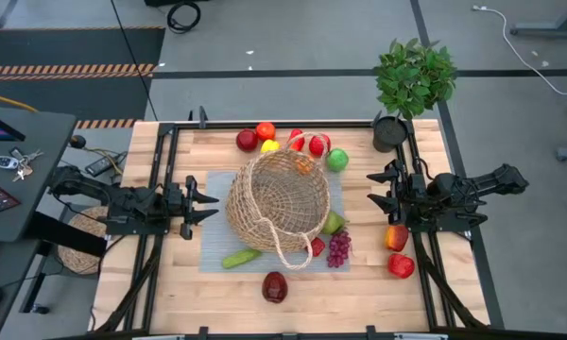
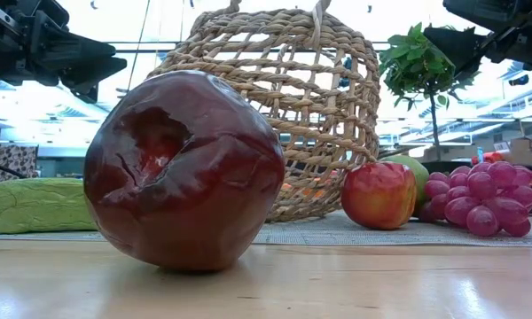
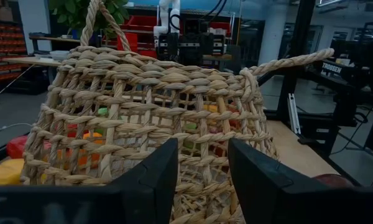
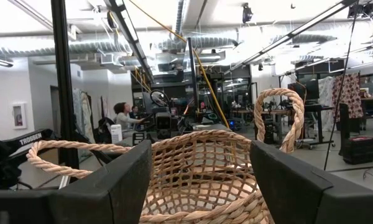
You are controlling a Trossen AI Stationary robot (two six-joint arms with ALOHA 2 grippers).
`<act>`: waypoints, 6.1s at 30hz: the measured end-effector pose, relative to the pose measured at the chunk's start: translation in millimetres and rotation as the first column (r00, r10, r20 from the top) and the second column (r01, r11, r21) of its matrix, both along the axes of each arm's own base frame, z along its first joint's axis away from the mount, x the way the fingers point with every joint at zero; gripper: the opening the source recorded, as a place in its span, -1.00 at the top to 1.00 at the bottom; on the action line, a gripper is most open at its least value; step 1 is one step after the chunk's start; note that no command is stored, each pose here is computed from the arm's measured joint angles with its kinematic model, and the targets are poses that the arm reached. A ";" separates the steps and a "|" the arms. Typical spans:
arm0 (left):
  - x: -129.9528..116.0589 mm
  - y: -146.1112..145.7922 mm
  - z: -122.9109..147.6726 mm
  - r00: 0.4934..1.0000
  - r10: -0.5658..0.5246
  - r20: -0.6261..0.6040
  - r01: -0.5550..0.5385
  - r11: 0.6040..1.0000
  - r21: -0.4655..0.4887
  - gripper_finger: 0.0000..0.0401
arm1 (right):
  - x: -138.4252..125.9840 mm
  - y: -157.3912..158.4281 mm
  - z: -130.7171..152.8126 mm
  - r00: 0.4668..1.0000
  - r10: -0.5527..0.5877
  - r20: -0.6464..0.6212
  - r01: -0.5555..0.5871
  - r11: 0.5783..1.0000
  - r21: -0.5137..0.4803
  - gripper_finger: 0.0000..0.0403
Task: Build produce basket
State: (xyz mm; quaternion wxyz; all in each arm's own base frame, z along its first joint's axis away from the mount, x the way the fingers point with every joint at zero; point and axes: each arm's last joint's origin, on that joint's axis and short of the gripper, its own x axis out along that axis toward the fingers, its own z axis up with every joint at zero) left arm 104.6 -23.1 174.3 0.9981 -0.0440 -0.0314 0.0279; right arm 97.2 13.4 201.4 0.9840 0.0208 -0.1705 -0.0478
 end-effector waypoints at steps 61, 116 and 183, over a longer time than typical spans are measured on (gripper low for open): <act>35.3 -23.8 93.1 0.945 -0.244 -0.218 0.219 0.967 -0.131 0.43 | 0.0 0.0 0.1 1.000 0.000 0.000 0.000 1.000 0.000 -0.36; 146.7 -148.7 45.4 0.261 0.057 -0.964 -0.183 0.983 0.009 -0.10 | 0.0 0.0 0.1 1.000 0.000 0.000 0.000 1.000 0.000 -0.36; 176.0 -143.5 -7.5 -0.069 -0.154 -0.986 -0.078 0.986 -0.149 0.37 | 0.0 0.0 0.2 1.000 0.000 0.000 0.000 1.000 0.000 -0.36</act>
